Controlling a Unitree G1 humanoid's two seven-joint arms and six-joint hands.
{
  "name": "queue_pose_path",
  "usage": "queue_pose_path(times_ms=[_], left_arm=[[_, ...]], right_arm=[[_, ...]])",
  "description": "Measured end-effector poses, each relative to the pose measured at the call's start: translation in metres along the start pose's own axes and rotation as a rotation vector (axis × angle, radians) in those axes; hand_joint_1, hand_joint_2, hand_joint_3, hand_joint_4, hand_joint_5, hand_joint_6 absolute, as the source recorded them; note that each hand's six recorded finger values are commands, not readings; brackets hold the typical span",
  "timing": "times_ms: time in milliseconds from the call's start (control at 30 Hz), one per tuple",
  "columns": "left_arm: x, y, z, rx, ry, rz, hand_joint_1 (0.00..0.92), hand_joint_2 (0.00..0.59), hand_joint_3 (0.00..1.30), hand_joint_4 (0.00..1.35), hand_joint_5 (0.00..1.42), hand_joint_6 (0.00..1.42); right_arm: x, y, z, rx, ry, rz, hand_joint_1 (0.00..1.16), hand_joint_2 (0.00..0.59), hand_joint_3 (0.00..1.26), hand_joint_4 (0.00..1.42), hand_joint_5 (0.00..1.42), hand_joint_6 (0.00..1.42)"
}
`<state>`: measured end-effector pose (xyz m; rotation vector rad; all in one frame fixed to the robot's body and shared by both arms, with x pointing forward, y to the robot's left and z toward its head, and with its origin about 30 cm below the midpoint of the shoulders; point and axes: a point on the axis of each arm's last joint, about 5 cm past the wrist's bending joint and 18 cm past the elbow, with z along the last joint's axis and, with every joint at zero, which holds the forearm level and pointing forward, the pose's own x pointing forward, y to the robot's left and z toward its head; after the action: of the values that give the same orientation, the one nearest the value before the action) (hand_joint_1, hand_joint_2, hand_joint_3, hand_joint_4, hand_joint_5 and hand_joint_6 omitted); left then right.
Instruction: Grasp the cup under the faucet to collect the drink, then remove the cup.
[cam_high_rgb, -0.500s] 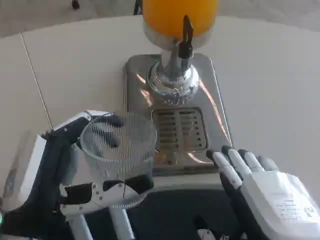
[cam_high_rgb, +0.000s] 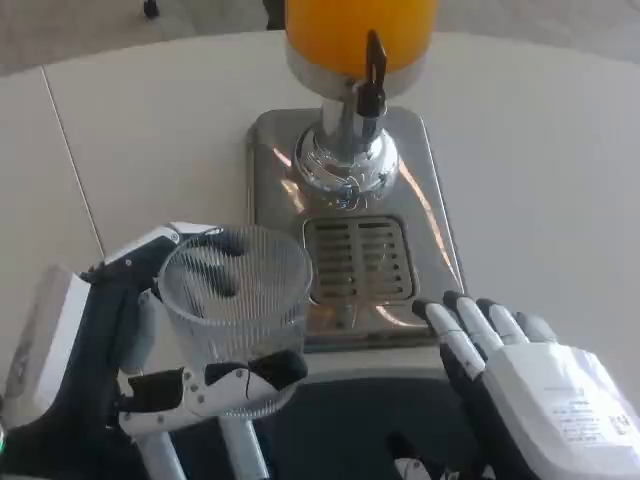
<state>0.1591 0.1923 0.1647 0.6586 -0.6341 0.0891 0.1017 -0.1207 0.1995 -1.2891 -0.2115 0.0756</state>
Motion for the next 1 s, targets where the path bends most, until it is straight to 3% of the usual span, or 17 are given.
queue_pose_path(times_ms=[1000], left_arm=[[-0.0009,-0.0001,0.0,0.001,0.017,0.006,0.584,0.0,0.93,1.16,1.35,1.42]], right_arm=[[0.0008,-0.002,-0.0016,0.029,-0.006,-0.008,0.52,0.423,0.07,0.0,0.0,0.0]])
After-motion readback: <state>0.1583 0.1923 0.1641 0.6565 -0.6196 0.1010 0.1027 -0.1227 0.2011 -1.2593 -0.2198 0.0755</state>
